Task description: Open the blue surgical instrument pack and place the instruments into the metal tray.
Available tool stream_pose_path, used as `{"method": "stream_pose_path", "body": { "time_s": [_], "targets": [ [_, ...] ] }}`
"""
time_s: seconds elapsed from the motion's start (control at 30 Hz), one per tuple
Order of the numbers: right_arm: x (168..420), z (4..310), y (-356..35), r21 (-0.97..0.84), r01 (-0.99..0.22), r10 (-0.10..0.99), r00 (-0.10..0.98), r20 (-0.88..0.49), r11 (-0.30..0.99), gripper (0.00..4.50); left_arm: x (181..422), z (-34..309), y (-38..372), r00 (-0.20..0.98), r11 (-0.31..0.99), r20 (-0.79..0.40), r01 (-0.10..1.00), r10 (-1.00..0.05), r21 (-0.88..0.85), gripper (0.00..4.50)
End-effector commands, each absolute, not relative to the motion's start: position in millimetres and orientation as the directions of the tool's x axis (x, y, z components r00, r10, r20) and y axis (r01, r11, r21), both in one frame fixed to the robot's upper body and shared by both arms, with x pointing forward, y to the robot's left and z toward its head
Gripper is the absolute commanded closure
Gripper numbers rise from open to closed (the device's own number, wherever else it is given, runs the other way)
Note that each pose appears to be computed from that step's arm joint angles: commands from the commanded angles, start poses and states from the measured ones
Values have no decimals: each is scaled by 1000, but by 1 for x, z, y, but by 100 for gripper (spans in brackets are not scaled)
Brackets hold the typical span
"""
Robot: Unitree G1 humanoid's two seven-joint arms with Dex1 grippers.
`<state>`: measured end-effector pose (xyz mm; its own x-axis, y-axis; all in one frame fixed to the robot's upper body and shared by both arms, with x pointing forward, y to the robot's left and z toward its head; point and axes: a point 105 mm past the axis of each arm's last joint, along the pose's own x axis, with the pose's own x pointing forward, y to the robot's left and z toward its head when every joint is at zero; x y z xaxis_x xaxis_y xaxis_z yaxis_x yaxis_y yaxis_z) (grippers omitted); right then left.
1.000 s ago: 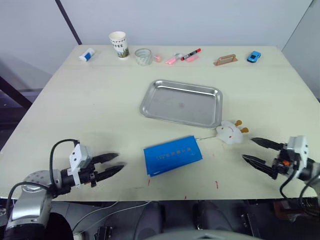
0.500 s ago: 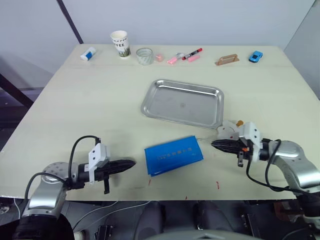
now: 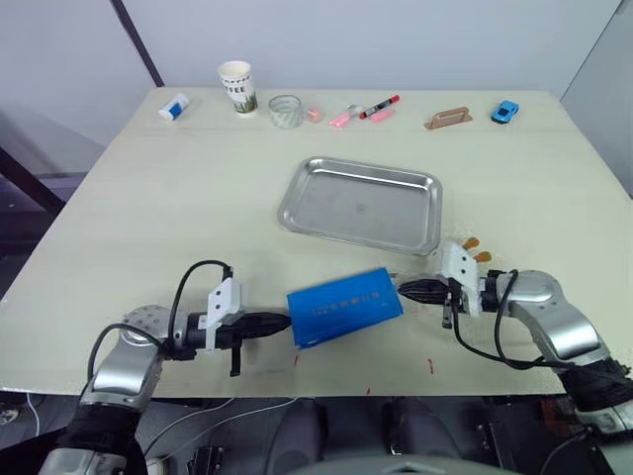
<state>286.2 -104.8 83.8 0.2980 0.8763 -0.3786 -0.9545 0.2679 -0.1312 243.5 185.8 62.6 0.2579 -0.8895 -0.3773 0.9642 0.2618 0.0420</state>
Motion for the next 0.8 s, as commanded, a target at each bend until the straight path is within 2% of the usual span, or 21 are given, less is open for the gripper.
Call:
{"method": "stream_pose_path", "body": {
  "time_s": [0.03,0.23,0.53,0.8],
  "targets": [
    [288,94,-98,-179,-953,884,294,-364,244,439,238,52,176,204,222,-391,975,-898,-1,450],
    [282,94,-91,-149,-965,900,256,-353,216,439,241,51,172,194,211,-384,978,-903,0,450],
    [258,90,-102,-57,-984,903,179,-391,170,439,254,54,160,171,176,-370,984,-913,20,450],
    [240,84,-121,-19,-970,878,229,-421,244,439,258,58,143,73,70,-370,997,-926,21,450]
  ]
}}
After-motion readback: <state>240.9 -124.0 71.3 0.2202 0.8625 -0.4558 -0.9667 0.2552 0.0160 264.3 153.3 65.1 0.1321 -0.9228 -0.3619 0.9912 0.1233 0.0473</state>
